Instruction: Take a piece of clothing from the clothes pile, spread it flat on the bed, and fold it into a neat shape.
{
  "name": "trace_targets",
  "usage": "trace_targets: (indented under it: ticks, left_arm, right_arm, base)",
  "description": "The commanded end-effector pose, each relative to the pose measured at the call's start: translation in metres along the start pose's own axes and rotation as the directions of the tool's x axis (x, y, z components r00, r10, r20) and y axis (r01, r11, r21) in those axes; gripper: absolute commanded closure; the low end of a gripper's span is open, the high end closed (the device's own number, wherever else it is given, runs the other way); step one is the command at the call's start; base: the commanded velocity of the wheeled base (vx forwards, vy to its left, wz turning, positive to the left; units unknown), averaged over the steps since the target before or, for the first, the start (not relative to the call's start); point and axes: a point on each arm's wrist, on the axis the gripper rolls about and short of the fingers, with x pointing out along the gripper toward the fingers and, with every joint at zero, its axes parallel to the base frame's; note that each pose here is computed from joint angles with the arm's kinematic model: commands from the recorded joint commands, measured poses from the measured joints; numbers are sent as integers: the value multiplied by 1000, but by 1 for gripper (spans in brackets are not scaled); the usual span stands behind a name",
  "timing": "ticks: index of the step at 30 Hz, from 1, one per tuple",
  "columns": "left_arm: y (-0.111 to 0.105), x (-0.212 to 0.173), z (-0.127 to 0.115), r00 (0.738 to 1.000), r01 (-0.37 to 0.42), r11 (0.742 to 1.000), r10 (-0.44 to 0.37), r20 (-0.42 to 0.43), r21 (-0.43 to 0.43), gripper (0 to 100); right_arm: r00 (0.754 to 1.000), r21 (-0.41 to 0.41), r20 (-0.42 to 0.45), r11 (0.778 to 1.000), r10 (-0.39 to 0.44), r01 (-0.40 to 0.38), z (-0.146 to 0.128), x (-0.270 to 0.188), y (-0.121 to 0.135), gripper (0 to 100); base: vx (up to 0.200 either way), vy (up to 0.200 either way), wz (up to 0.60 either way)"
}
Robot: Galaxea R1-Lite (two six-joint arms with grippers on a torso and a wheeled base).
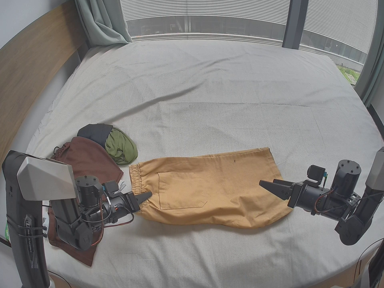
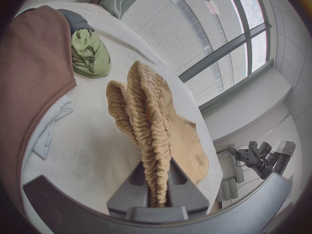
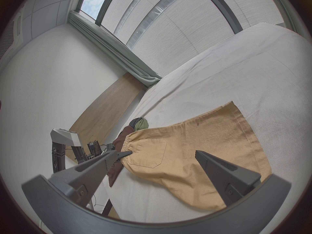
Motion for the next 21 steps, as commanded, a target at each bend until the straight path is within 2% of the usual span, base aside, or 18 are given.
trace_targets:
  ticks: [1, 11, 21]
  left_arm:
    - [-4, -4, 7, 1000, 7, 1000, -7, 23, 11, 100]
    - [-6, -7, 9, 1000, 8, 999, -9, 26, 41, 100]
    - [2, -15, 12, 1000, 13, 998, -14, 17, 57, 100]
  right_arm:
    - [1000, 4, -5, 1000, -3, 3, -1, 1, -1, 0]
    - [1000, 2, -5, 1000, -4, 4, -1, 1, -2, 0]
    - [1000, 2, -5, 1000, -4, 4, -1, 0, -2, 0]
  base:
    - [0, 0, 0]
    - [0, 0, 0]
    - [0, 0, 0]
